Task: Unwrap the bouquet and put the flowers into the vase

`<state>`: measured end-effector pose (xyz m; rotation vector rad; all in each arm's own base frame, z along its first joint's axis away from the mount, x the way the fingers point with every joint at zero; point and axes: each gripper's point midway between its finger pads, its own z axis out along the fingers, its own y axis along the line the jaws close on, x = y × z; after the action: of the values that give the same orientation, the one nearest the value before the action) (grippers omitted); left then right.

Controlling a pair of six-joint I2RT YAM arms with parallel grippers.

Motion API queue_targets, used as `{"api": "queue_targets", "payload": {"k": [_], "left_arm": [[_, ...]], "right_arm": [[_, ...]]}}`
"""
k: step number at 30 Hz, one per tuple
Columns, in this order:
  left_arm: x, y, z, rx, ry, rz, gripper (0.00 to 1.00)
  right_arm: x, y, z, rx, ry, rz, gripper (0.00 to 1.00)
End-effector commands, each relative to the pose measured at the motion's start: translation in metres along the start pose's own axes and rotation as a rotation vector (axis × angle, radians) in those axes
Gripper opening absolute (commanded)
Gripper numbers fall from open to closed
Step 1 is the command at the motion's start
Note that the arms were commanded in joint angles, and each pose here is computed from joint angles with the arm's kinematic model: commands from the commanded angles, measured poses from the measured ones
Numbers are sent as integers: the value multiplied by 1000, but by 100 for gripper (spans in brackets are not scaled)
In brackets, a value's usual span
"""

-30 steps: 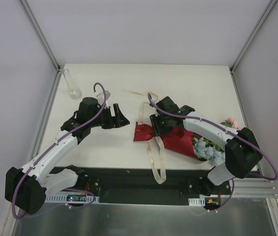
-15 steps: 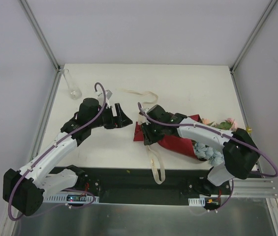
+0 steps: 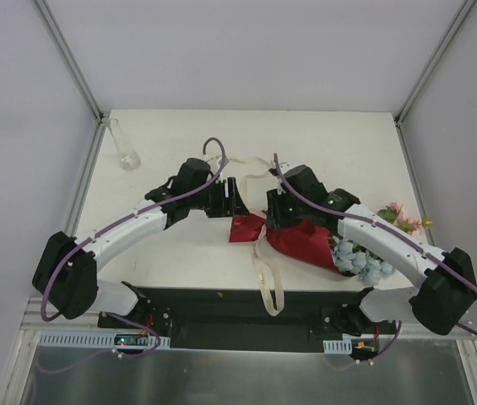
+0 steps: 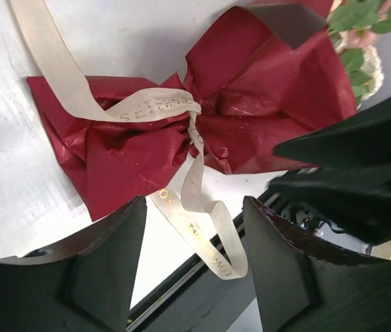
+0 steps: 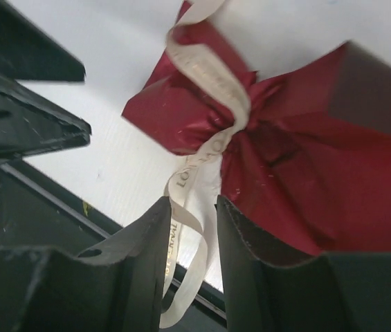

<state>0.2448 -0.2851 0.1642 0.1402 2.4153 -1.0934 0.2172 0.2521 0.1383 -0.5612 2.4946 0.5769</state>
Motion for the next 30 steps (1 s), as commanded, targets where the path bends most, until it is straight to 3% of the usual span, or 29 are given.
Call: {"api": "queue_targets", "payload": {"k": [1, 10, 15, 30], "left_arm": [[-14, -10, 23, 16, -19, 0, 51], [-5, 10, 62, -10, 42, -20, 36], [7, 26, 77, -39, 78, -45, 30], [24, 38, 89, -38, 117, -65, 24]], "right_arm": [[-15, -26, -9, 57, -71, 117, 33], [-24, -36, 34, 41, -32, 158, 15], [-27, -41, 49, 54, -15, 136, 13], [-26, -26, 64, -3, 9, 84, 7]]}}
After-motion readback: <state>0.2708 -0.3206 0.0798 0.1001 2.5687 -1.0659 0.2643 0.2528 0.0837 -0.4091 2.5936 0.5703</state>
